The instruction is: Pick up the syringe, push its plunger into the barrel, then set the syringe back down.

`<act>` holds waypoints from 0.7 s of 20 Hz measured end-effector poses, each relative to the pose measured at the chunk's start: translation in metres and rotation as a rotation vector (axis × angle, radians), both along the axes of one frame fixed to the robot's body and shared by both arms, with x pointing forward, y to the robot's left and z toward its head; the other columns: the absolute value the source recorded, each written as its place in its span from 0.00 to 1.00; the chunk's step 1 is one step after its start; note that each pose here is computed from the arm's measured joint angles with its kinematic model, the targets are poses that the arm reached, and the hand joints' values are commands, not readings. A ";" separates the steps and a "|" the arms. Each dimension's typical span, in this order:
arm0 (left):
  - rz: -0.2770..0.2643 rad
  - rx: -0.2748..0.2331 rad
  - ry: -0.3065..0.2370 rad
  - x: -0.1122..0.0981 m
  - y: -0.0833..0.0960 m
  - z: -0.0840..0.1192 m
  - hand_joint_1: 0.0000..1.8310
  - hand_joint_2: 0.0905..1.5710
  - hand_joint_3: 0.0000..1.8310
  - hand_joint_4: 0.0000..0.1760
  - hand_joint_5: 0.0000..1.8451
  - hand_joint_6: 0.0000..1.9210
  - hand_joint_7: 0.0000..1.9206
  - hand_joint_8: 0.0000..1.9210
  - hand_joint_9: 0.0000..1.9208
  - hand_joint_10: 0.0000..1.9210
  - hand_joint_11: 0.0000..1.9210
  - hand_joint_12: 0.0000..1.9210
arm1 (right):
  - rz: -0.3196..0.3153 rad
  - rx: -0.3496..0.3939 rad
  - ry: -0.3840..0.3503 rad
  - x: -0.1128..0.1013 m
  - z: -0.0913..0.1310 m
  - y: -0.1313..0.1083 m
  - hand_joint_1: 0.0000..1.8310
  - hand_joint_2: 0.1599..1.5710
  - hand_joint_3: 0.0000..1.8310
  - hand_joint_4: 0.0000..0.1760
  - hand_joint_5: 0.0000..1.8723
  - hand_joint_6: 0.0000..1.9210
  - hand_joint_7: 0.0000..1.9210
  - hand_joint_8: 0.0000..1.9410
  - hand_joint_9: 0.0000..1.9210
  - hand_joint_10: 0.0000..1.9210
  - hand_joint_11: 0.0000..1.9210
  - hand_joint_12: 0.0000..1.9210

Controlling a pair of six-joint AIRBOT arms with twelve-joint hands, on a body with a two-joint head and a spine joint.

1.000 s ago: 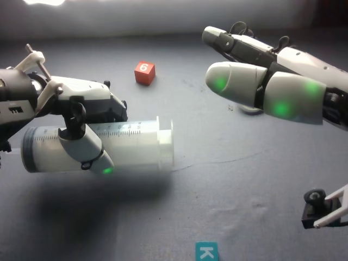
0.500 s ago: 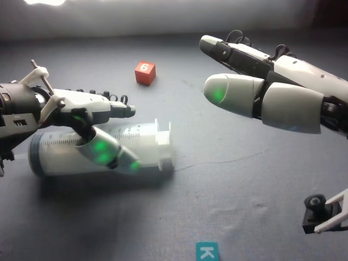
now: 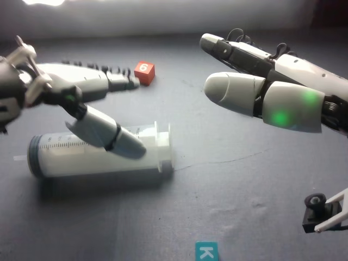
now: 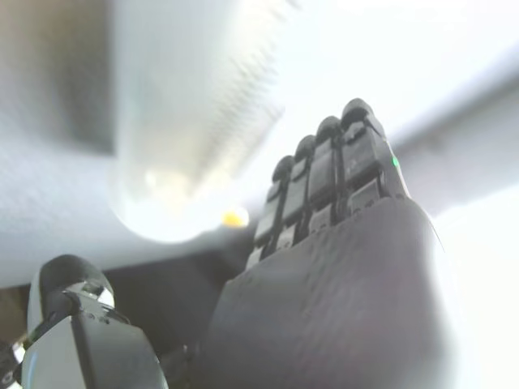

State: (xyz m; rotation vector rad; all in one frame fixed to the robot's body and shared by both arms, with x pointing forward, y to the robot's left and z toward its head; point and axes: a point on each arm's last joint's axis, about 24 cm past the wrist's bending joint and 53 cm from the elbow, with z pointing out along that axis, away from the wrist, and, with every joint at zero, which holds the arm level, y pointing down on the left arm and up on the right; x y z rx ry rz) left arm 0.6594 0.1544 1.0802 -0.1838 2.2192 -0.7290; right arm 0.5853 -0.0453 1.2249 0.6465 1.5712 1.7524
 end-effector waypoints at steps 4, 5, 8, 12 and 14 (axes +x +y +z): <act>-0.198 -0.020 -0.197 -0.016 -0.015 0.053 0.18 0.56 0.01 0.00 0.00 0.00 0.00 0.00 0.00 0.00 0.00 0.00 | 0.007 -0.007 -0.010 -0.002 -0.001 0.001 0.00 0.72 0.00 0.00 0.00 0.00 0.00 0.00 0.00 0.00 0.00 0.00; -0.242 -0.026 -0.231 -0.022 -0.018 0.061 0.20 0.56 0.01 0.00 0.00 0.00 0.00 0.00 0.00 0.00 0.00 0.00 | 0.008 -0.007 -0.011 -0.002 -0.001 0.001 0.00 0.72 0.00 0.00 0.00 0.00 0.00 0.00 0.00 0.00 0.00 0.00; -0.370 -0.051 -0.325 -0.045 -0.016 0.089 0.17 0.61 0.02 0.00 0.00 0.00 0.00 0.00 0.00 0.00 0.00 0.00 | 0.030 -0.023 -0.053 -0.008 0.003 0.005 0.00 0.73 0.00 0.00 0.01 0.00 0.00 0.00 0.00 0.00 0.00 0.00; -0.549 -0.025 -0.409 -0.085 -0.005 0.109 0.26 0.61 0.00 0.00 0.14 0.85 0.16 0.92 0.17 0.94 0.12 0.97 | 0.027 -0.028 -0.081 -0.009 0.006 0.004 0.02 0.68 0.00 0.00 0.32 0.03 0.38 0.11 0.28 0.35 0.07 0.68; -0.627 -0.055 -0.436 -0.111 -0.007 0.123 0.24 0.60 0.00 0.00 0.21 1.00 0.23 1.00 0.24 1.00 0.26 1.00 | 0.027 -0.030 -0.086 -0.010 0.006 0.004 0.05 0.66 0.00 0.00 0.21 0.91 0.14 0.96 0.17 0.98 0.18 0.99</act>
